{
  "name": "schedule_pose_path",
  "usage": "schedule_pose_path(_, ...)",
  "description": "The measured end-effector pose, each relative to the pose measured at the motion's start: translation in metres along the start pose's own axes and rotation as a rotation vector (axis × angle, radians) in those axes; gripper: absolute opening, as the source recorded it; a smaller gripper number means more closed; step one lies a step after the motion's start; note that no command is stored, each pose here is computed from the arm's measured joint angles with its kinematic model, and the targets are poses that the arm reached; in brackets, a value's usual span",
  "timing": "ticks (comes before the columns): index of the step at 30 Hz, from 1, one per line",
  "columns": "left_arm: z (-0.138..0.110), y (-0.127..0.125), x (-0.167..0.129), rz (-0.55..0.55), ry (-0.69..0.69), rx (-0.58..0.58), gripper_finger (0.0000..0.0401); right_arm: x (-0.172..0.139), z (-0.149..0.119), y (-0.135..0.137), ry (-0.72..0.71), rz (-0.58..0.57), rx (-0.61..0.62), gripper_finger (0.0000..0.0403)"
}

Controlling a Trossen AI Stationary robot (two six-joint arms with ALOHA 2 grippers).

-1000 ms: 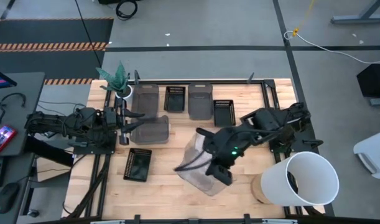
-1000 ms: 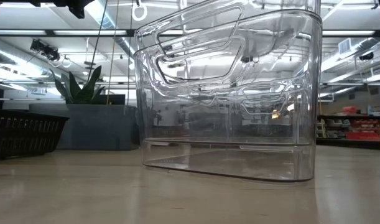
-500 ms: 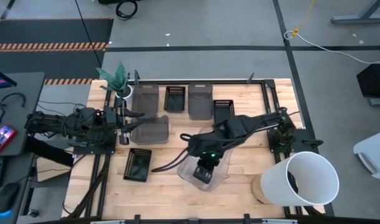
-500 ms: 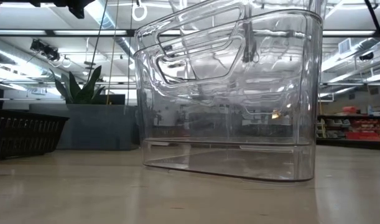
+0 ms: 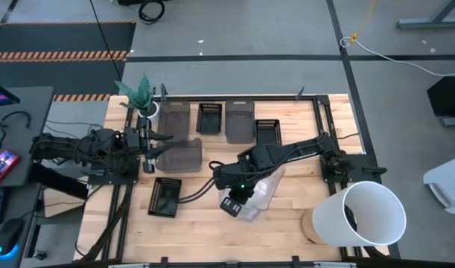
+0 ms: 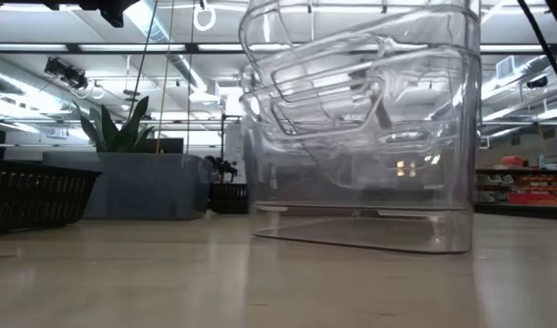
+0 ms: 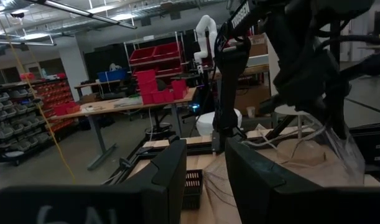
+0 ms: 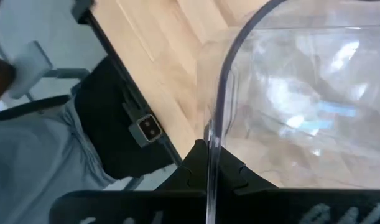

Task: Stack baskets by color
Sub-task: Stack the top transparent bin on the bottom stacked transparent bins

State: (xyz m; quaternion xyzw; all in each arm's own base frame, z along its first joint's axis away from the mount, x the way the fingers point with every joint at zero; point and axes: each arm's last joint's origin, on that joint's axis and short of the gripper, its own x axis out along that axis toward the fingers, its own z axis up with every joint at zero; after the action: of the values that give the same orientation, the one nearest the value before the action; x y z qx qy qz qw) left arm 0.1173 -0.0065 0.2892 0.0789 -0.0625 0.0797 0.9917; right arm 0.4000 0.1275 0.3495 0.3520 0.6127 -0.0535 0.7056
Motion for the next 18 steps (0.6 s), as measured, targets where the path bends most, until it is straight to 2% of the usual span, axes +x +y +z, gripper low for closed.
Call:
schedule_pose_path(4,0.000,0.000,0.000,0.000,0.000,0.001,0.0119,-0.006,-0.004,-0.002,0.013,-0.006,0.006,0.0001)
schedule_pose_path(11,0.000,0.000,0.000,0.000,0.000,0.002,0.0119,-0.035,-0.017,-0.003,-0.016,0.035,0.016,0.0001)
schedule_pose_path(18,0.000,0.000,0.000,0.000,0.000,0.001,0.0119,-0.074,-0.036,-0.013,-0.056,0.045,0.014,0.0001)
